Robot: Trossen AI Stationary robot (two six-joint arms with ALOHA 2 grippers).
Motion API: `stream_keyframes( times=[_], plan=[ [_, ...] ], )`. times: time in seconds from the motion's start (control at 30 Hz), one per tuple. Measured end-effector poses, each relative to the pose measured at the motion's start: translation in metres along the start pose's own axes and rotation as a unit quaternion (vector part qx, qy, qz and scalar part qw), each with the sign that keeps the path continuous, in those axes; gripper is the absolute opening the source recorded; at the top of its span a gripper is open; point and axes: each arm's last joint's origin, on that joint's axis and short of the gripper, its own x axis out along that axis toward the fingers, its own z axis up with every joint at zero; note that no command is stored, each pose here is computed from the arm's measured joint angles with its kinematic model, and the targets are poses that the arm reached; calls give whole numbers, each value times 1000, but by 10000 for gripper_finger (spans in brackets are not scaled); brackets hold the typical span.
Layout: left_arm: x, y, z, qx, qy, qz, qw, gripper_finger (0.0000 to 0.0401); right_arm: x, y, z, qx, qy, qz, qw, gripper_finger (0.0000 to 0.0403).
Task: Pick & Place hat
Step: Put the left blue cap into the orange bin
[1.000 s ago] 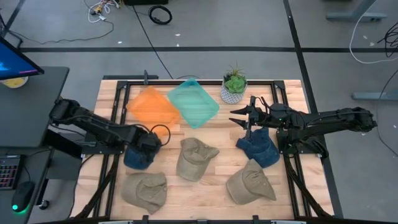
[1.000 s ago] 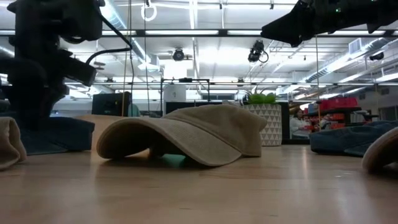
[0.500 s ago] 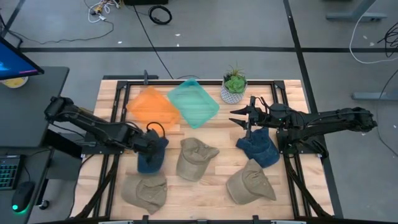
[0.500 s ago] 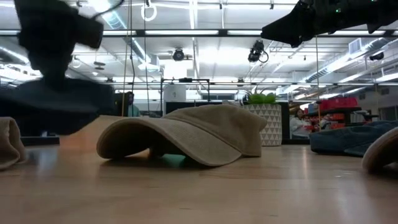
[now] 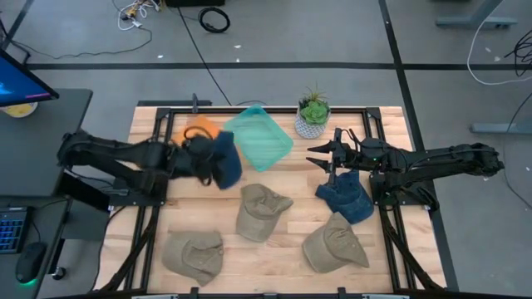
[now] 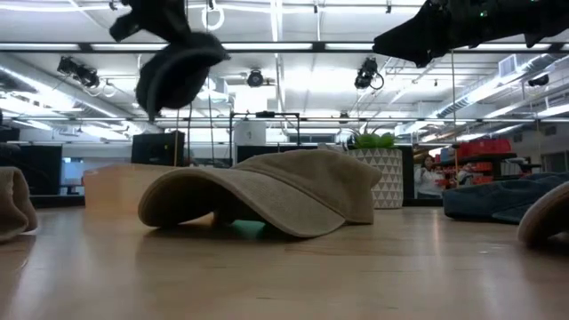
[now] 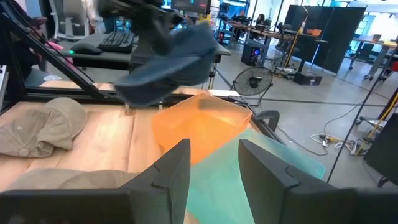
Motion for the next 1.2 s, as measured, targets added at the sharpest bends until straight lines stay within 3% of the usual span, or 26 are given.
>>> stream_keyframes(
  times=[0.2, 0.4, 0.6, 0.73, 1.0, 1.2],
  plan=[
    [36, 37, 20, -48, 0, 120, 992, 13, 0, 0, 0, 8, 0, 0, 1000, 139],
    [71, 72, 17, -75, 22, 204, 976, 14, 0, 0, -1, 7, 5, 0, 1000, 139],
    [109, 92, -2, -140, 8, 219, 966, 14, 0, 0, -3, 5, 17, 2, 1000, 139],
    [127, 102, -15, -146, 15, 231, 962, 14, 0, 0, -5, 4, 24, 2, 1000, 139],
    [142, 121, -25, -147, 47, 281, 947, 15, 0, 1, -7, 2, 36, 3, 999, 139],
    [147, 121, -21, -102, 76, 243, 962, 42, 0, 1, -8, 1, 43, 4, 999, 139]
  ],
)
